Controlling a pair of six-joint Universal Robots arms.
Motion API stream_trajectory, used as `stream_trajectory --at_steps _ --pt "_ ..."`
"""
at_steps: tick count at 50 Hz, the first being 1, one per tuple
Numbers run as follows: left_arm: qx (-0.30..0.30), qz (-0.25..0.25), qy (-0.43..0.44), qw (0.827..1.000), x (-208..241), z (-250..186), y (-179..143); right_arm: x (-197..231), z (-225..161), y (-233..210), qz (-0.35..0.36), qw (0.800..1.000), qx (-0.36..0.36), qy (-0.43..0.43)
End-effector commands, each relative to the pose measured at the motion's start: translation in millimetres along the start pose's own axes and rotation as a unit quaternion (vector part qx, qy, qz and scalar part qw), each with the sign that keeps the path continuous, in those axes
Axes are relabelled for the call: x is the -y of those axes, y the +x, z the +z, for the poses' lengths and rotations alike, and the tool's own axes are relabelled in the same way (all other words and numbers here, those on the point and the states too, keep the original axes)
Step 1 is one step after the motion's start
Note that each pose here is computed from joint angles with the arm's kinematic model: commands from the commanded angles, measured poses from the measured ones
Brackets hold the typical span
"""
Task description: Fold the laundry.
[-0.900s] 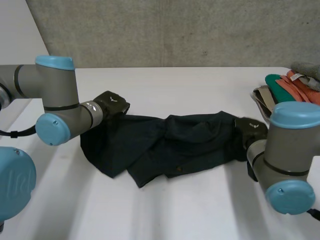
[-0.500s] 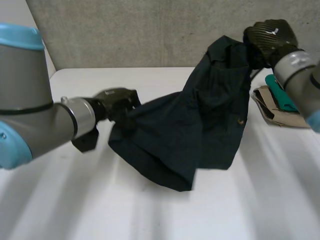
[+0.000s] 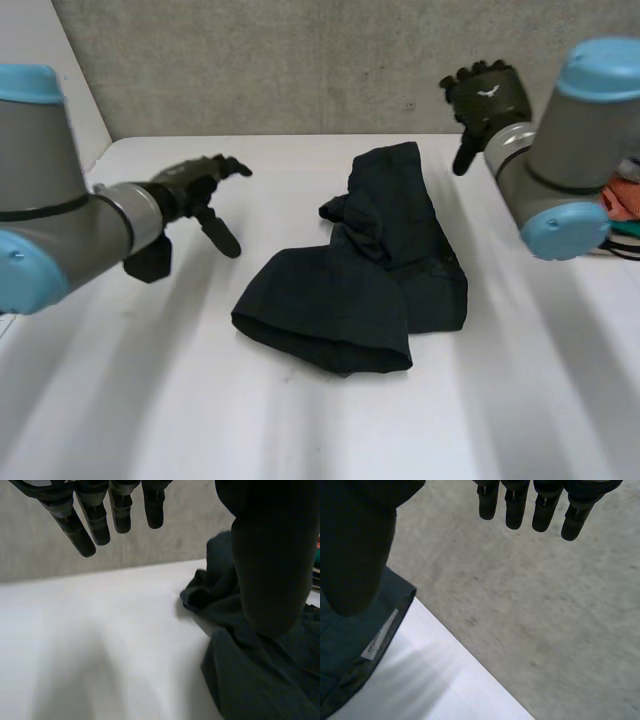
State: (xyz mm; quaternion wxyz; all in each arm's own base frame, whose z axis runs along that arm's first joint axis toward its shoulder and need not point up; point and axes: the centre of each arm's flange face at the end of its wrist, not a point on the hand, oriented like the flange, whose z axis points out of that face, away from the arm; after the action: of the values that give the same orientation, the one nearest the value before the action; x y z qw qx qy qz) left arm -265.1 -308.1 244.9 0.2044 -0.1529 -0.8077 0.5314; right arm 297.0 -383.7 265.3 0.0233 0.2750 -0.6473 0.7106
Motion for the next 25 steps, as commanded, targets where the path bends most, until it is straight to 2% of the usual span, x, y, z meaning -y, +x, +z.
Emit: stream_trajectory --at_steps 1,3,6,7,11,18,25 --pt "-0.048 0.143 0.015 0.988 -13.6 -35.0 24.3 7.4 -60.7 11.7 -0.031 0.996 0.036 -0.075" --pt "-0.067 0.197 0.002 0.978 -33.1 -44.1 37.4 -4.2 -81.8 6.3 -0.035 0.991 0.066 -0.115" --pt "-0.088 0.247 -0.008 0.965 -52.9 -52.4 50.6 -17.1 -102.4 -1.3 -0.030 0.984 0.094 -0.151" --pt "-0.104 0.274 -0.013 0.956 -66.4 -57.0 60.5 -25.3 -114.5 -6.6 -0.026 0.979 0.110 -0.168" --pt "-0.132 0.326 -0.009 0.936 -92.9 -62.8 83.5 -49.8 -136.3 -25.1 -0.006 0.968 0.146 -0.205" --pt "-0.104 0.370 -0.008 0.923 -120.2 -45.6 96.4 -82.7 -143.7 -55.0 0.036 0.970 0.146 -0.191" --pt "-0.081 0.410 -0.012 0.909 -137.0 -20.8 95.1 -98.2 -136.9 -71.2 0.028 0.978 0.123 -0.165"
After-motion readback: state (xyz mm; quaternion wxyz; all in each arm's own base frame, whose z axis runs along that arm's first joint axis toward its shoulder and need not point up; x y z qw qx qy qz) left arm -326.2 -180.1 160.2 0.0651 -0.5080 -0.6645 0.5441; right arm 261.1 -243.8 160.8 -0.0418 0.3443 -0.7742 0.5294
